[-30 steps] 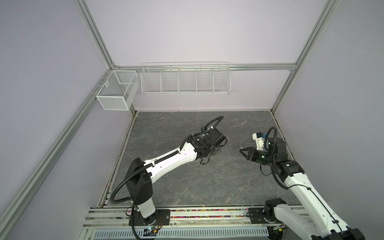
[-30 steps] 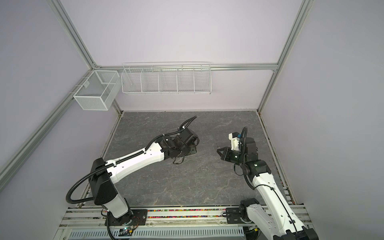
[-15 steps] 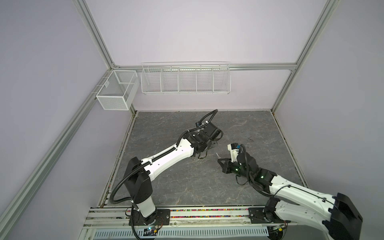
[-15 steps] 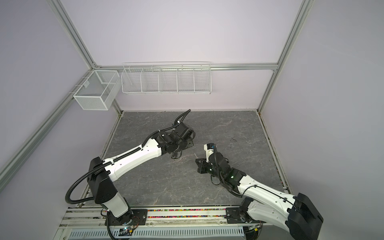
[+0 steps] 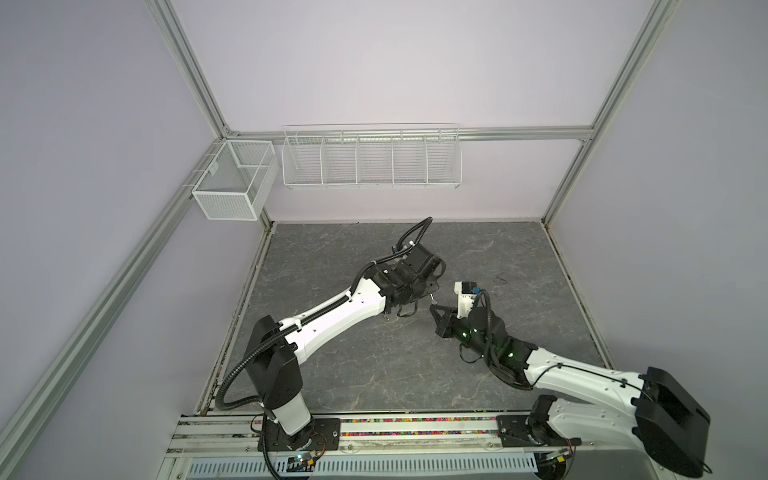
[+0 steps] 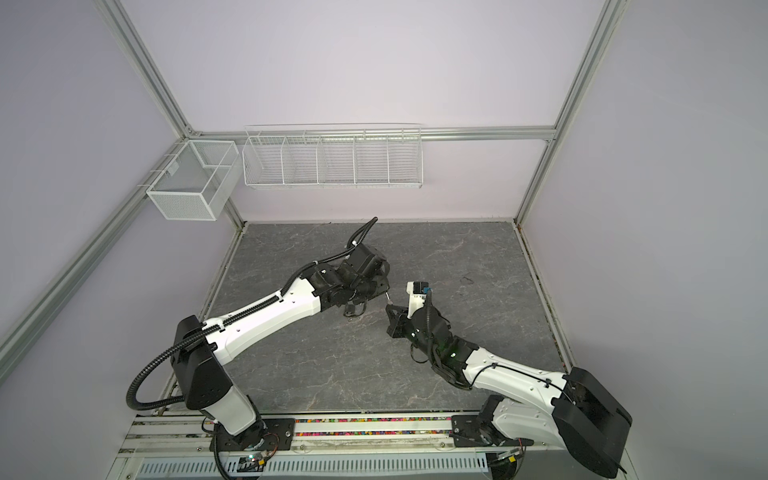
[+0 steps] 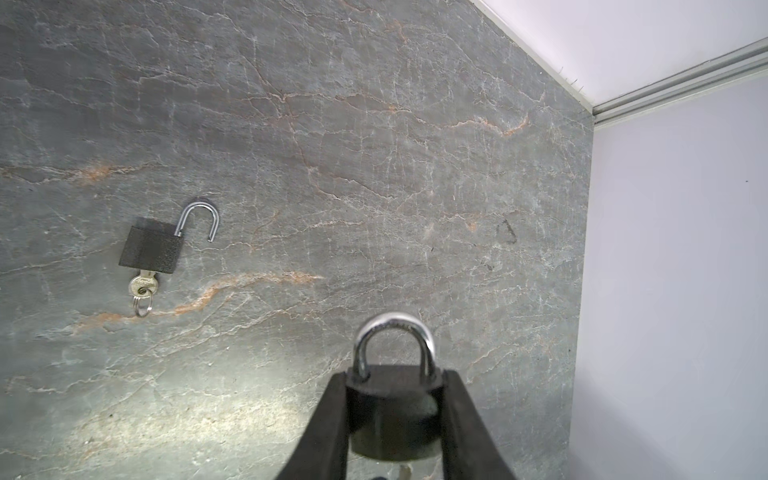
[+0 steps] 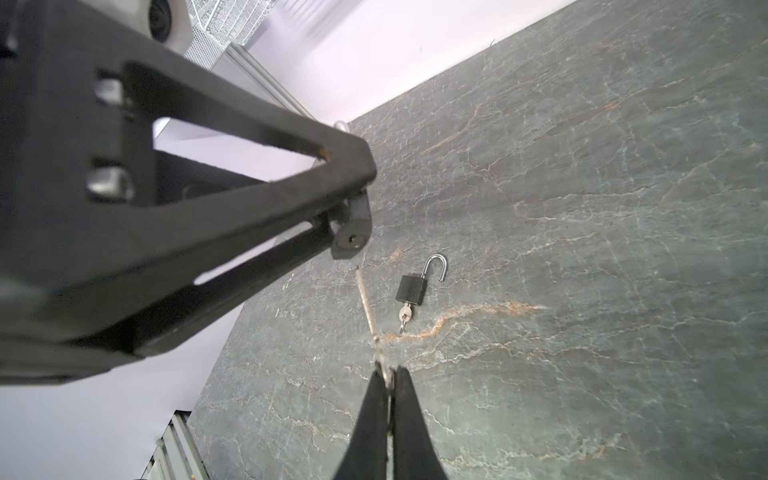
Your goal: Unlock with the key
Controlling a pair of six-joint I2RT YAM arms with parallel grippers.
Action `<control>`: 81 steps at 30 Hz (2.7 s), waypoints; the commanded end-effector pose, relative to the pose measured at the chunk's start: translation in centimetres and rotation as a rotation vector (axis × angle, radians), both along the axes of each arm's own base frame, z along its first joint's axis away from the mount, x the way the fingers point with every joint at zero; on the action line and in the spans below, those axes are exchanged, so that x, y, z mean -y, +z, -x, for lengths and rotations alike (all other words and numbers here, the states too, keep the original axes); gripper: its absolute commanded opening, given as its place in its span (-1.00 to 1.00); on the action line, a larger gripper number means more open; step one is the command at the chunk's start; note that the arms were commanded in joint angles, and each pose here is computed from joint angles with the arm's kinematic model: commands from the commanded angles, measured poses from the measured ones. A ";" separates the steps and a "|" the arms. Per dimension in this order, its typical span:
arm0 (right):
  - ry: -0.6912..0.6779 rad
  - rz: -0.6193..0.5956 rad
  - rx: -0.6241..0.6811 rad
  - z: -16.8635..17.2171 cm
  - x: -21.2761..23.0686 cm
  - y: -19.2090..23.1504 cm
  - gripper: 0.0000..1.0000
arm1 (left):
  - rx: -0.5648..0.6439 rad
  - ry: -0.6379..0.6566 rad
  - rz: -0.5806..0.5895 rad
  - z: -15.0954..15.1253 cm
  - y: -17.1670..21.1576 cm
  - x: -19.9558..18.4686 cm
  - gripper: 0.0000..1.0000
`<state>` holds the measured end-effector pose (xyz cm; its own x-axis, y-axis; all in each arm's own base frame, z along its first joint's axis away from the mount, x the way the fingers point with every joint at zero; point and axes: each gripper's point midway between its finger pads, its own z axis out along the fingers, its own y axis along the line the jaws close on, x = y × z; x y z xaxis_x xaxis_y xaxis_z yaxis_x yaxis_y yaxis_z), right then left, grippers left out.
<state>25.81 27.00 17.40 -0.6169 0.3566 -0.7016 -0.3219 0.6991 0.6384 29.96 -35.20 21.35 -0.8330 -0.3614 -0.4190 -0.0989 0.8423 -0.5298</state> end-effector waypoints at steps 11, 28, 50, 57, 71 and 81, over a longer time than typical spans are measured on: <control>-0.010 -0.082 0.014 -1.0 -0.8 1.4 -0.88 | 0.036 0.019 -0.008 -0.2 1.4 -0.7 -1.00; 0.010 -0.139 -0.080 -1.5 -1.6 0.8 -0.88 | 0.076 0.042 -0.026 -0.3 2.0 -0.9 -1.00; 0.029 -0.129 -0.069 -1.0 -2.0 1.0 -0.88 | 0.122 0.031 -0.049 -0.5 3.1 -1.1 -1.00; 0.025 -0.150 -0.091 -1.3 -2.1 1.0 -0.88 | 0.118 0.028 -0.050 -0.2 2.7 -1.1 -1.00; 0.031 -0.193 -0.082 -1.4 -2.2 2.3 -0.88 | 0.119 0.037 -0.091 -0.2 1.9 -1.8 -1.00; 0.053 -0.221 -0.098 -1.4 -2.9 2.6 -0.88 | 0.122 0.029 -0.106 -0.3 1.7 -1.5 -1.00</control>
<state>26.76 29.43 18.26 -0.7061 0.4182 -0.5714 -0.2819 0.5742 0.7686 30.37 -34.00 21.85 -0.7781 -0.3349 -0.5313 -0.0756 0.8898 -0.4501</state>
